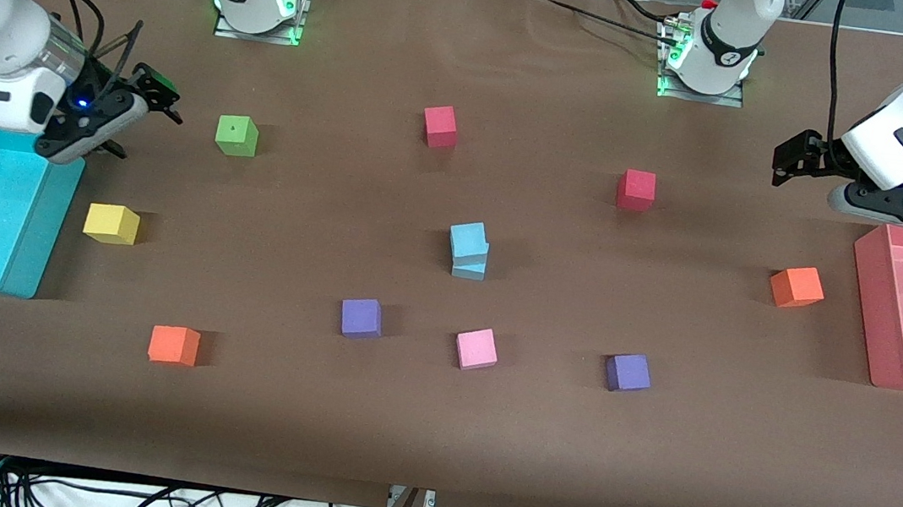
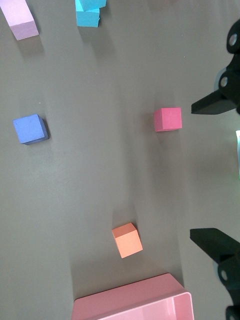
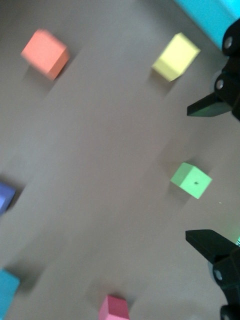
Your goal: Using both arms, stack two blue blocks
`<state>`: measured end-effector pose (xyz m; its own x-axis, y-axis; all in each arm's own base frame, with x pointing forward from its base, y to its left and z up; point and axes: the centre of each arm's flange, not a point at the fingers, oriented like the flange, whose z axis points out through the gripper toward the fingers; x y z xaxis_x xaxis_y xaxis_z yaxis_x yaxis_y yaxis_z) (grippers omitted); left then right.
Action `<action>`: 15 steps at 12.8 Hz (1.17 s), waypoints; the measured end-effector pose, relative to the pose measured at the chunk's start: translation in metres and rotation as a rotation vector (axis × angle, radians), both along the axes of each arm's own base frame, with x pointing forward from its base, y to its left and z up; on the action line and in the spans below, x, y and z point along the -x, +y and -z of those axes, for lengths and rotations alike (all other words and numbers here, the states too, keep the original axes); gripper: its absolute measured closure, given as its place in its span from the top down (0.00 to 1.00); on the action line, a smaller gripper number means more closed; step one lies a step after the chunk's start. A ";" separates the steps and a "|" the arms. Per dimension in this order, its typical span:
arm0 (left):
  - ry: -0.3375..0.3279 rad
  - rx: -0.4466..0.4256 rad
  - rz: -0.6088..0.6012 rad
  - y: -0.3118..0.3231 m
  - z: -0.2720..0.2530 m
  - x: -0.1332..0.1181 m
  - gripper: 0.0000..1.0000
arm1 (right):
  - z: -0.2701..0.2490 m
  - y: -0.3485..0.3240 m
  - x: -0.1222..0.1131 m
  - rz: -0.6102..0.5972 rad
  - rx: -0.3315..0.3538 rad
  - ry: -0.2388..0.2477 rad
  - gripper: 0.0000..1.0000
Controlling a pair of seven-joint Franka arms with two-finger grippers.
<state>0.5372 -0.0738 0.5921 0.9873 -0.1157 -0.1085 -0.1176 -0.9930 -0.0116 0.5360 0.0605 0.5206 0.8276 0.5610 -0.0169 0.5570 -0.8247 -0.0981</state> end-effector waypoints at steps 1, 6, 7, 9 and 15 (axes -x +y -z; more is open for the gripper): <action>0.002 0.000 0.000 0.000 0.000 0.000 1.00 | -0.010 -0.002 0.001 0.071 0.024 0.000 1.00; 0.013 -0.002 -0.001 0.001 0.001 0.001 1.00 | -0.059 -0.038 -0.004 0.273 0.036 -0.063 1.00; 0.013 -0.002 -0.001 0.001 0.001 0.001 1.00 | -0.064 -0.052 -0.004 0.302 0.038 -0.073 1.00; 0.014 -0.002 -0.001 0.001 0.001 0.002 1.00 | -0.074 -0.069 -0.004 0.359 0.082 -0.095 1.00; 0.014 -0.002 -0.001 0.001 0.001 0.002 1.00 | -0.088 -0.073 0.001 0.393 0.124 -0.113 1.00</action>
